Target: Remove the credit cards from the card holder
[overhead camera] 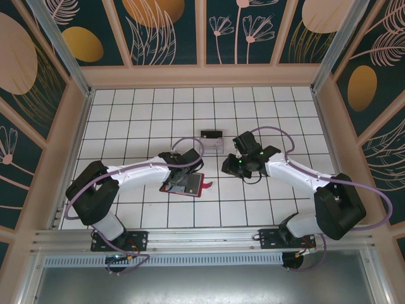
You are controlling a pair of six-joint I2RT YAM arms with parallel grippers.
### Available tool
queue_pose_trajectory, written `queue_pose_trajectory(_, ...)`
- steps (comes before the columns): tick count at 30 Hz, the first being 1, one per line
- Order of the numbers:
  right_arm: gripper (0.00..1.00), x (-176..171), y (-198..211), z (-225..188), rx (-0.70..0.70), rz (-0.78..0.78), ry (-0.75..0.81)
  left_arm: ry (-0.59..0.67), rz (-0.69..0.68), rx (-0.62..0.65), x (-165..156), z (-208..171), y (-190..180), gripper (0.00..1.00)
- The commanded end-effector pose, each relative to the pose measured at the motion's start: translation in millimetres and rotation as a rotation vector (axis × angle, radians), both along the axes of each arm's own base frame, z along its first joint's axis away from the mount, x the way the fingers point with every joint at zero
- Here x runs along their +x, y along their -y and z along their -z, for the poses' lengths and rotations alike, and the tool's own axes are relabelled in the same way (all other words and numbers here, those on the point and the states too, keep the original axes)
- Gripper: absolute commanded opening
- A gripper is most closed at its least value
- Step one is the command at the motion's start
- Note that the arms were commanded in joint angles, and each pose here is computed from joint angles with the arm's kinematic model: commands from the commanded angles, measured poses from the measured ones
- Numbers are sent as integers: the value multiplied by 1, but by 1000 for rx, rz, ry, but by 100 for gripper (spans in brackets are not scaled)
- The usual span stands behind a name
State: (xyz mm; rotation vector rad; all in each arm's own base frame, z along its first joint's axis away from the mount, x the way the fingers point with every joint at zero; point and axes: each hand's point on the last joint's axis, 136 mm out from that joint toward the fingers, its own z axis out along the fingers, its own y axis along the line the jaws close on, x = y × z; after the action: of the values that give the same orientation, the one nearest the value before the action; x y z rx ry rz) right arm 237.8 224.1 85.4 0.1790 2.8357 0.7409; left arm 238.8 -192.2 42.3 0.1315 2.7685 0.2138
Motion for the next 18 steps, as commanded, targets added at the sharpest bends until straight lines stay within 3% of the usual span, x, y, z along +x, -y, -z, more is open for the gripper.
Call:
queue_pose_trajectory(1, 28, 6, -3, -8, -20, -9, 27, 20, -24, 73, 1, -9, -20, 35)
queue_pose_trajectory(8, 28, 3, -18, -11, -21, -45, 30, 45, -75, 5, 4, -20, -38, 34)
queue_pose_trajectory(15, 28, -7, -60, -8, 17, -119, 6, 35, -6, -487, 12, -47, 28, 28)
queue_pose_trajectory(18, 28, -13, -80, -4, 38, -145, -10, -9, 27, -641, 10, -47, 57, 25)
